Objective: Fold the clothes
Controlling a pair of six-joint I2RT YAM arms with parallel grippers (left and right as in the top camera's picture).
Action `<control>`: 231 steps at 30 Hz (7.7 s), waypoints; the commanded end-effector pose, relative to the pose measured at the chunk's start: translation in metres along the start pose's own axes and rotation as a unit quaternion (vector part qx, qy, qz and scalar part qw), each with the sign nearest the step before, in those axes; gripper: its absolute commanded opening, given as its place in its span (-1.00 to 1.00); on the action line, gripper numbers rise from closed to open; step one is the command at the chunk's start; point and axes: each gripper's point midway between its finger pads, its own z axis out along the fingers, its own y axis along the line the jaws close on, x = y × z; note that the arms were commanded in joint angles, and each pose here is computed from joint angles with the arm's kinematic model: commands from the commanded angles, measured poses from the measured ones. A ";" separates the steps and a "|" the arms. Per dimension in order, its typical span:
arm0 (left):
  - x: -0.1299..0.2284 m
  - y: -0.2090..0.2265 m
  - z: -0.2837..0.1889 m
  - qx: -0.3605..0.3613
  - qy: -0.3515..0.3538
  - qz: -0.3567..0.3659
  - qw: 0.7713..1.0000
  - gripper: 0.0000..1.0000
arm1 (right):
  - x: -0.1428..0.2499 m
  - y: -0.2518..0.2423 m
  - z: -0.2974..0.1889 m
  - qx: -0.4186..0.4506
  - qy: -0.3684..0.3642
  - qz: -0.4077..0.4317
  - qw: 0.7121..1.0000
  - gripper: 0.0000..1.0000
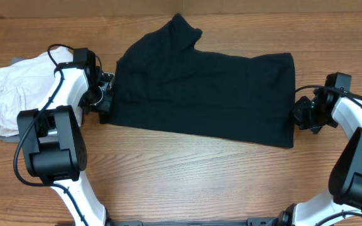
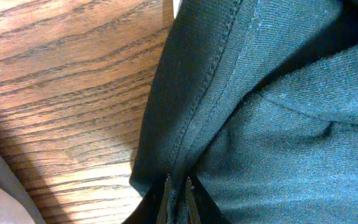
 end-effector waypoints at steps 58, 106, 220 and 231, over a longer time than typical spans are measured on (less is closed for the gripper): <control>0.005 -0.046 -0.235 0.043 -0.134 -0.080 0.987 0.43 | 0.028 0.043 -0.110 -0.151 -0.010 -0.010 0.989 0.36; 0.072 -0.059 0.052 -0.002 0.064 -0.230 0.971 -0.92 | 0.066 -0.068 0.028 0.079 0.077 0.176 0.978 -0.92; -0.096 -0.112 -0.065 0.131 -0.107 -0.046 0.985 0.64 | -0.104 0.119 0.040 -0.185 -0.132 -0.130 0.965 0.14; -0.091 -0.112 -0.064 0.131 -0.097 -0.047 0.985 0.63 | -0.111 0.116 0.026 -0.179 -0.140 -0.131 0.965 -0.92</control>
